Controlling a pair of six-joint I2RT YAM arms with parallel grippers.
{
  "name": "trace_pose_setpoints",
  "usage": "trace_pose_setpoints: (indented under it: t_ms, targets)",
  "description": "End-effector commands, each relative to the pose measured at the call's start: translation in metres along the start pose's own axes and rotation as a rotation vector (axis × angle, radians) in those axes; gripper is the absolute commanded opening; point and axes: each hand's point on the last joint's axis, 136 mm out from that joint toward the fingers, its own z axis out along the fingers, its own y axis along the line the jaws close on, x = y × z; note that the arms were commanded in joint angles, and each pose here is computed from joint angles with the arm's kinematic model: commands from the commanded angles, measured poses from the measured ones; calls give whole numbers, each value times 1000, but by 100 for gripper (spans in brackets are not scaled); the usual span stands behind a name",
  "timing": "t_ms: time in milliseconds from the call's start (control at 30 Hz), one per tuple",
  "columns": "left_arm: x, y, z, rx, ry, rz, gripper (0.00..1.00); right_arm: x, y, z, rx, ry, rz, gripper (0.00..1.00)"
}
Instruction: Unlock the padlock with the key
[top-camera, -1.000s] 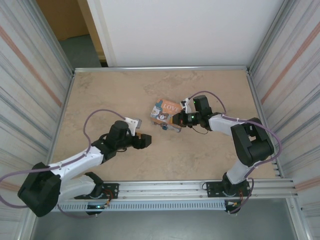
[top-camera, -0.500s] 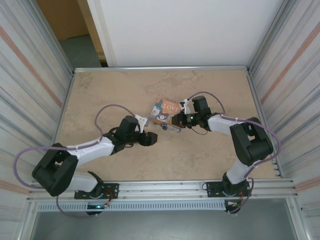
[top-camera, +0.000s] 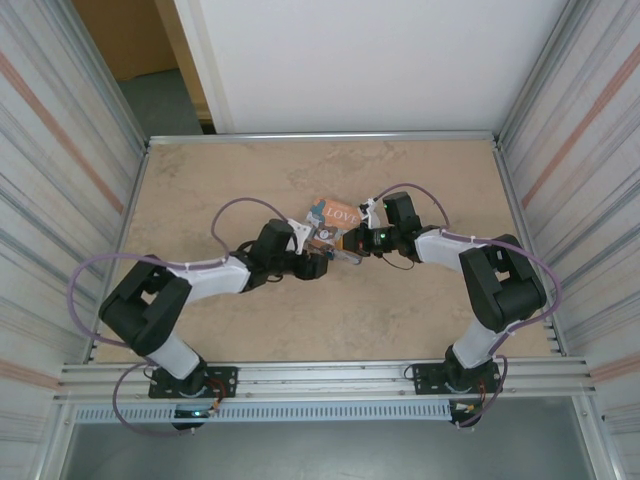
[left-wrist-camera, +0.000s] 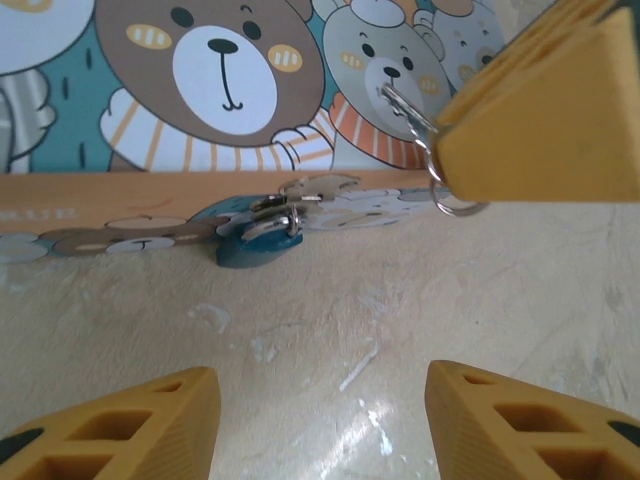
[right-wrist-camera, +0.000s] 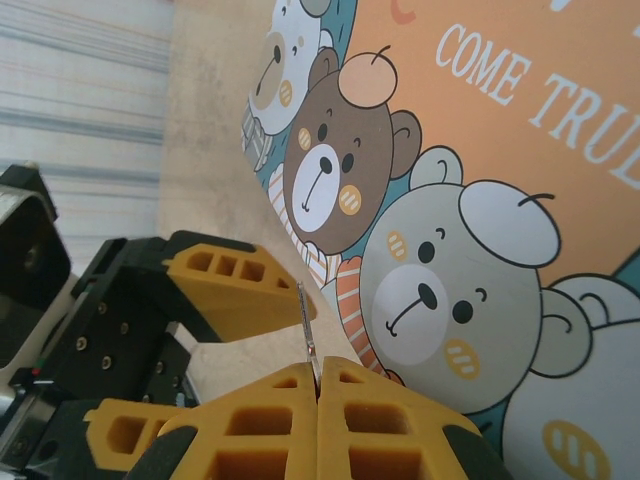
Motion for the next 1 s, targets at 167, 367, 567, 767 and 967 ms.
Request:
trace_pose_setpoints:
  t_ms: [167, 367, 567, 767, 967]
  targets:
    - [-17, -9, 16, 50, -37, 19, 53, -23, 26, -12, -38, -63, -28, 0]
    - [-22, -7, 23, 68, -36, -13, 53, -34, 16, -14, -26, -83, -14, 0]
    - [-24, -6, 31, 90, -33, -38, 52, -33, -1, -8, 7, -76, 7, 0]
    - [-27, 1, 35, 86, -51, -79, 51, -26, -16, -3, 42, -59, 25, 0]
    - [-25, 18, 39, 60, -69, -148, 51, -19, -24, -2, 68, -44, 30, 0]
